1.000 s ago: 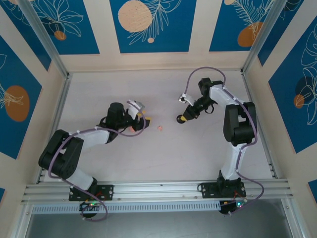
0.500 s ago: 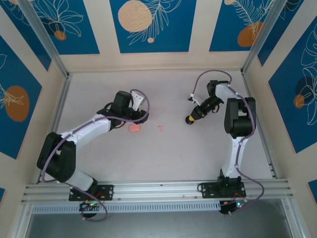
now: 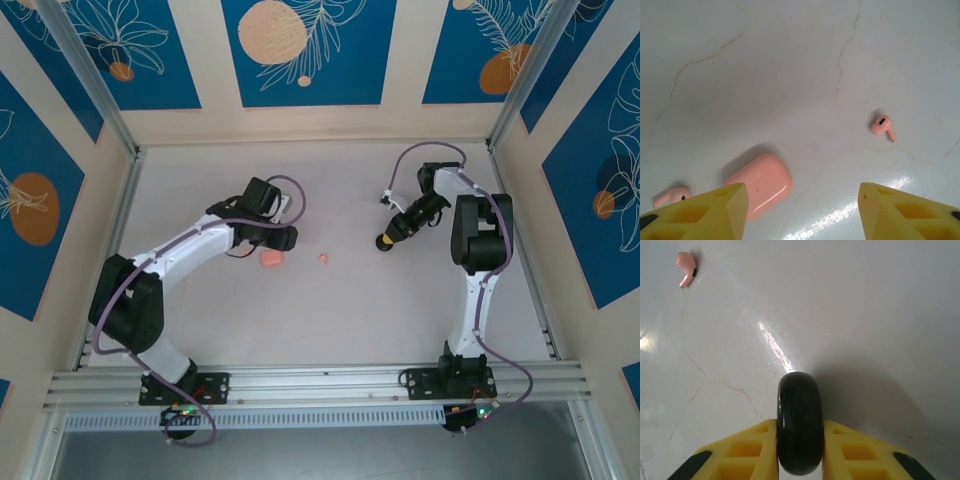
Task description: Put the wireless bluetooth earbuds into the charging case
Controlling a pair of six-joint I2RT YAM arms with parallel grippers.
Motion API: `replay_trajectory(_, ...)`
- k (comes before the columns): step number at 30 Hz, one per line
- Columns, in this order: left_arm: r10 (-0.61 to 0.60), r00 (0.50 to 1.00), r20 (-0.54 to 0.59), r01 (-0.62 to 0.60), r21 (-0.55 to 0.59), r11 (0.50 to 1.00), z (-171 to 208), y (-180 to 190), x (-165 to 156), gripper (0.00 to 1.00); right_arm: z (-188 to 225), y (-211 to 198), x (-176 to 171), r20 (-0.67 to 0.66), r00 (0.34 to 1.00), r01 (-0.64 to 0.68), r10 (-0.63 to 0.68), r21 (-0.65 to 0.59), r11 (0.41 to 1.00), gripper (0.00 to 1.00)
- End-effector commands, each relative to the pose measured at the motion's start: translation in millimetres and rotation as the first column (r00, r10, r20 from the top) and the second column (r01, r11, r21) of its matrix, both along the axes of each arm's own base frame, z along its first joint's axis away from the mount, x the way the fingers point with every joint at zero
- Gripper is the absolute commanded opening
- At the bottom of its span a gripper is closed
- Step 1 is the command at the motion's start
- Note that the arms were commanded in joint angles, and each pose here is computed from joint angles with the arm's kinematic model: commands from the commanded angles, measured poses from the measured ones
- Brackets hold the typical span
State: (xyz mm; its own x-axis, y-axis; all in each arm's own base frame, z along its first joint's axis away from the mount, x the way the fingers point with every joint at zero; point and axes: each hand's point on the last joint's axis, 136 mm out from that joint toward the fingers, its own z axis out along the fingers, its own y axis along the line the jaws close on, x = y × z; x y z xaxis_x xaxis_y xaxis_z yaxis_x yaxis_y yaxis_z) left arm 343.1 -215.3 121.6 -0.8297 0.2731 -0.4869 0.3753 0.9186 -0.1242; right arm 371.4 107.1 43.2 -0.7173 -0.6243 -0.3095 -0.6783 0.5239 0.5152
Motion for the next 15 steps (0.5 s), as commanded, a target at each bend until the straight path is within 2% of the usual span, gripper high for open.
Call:
replay_trajectory(1,0.054,0.995,-0.083,-0.05,0.048,0.998,-4.2,5.2,-12.6,0.59,-13.0,-5.9,6.4,-0.007,1.0,0.007,-0.007,-0.03,1.0,0.28)
replay_trajectory(15,0.144,0.972,-0.187,-0.112,0.171,0.979,-11.0,8.0,-24.4,0.61,-1.5,-9.5,30.0,0.084,0.994,0.074,-0.068,-0.062,0.995,0.43)
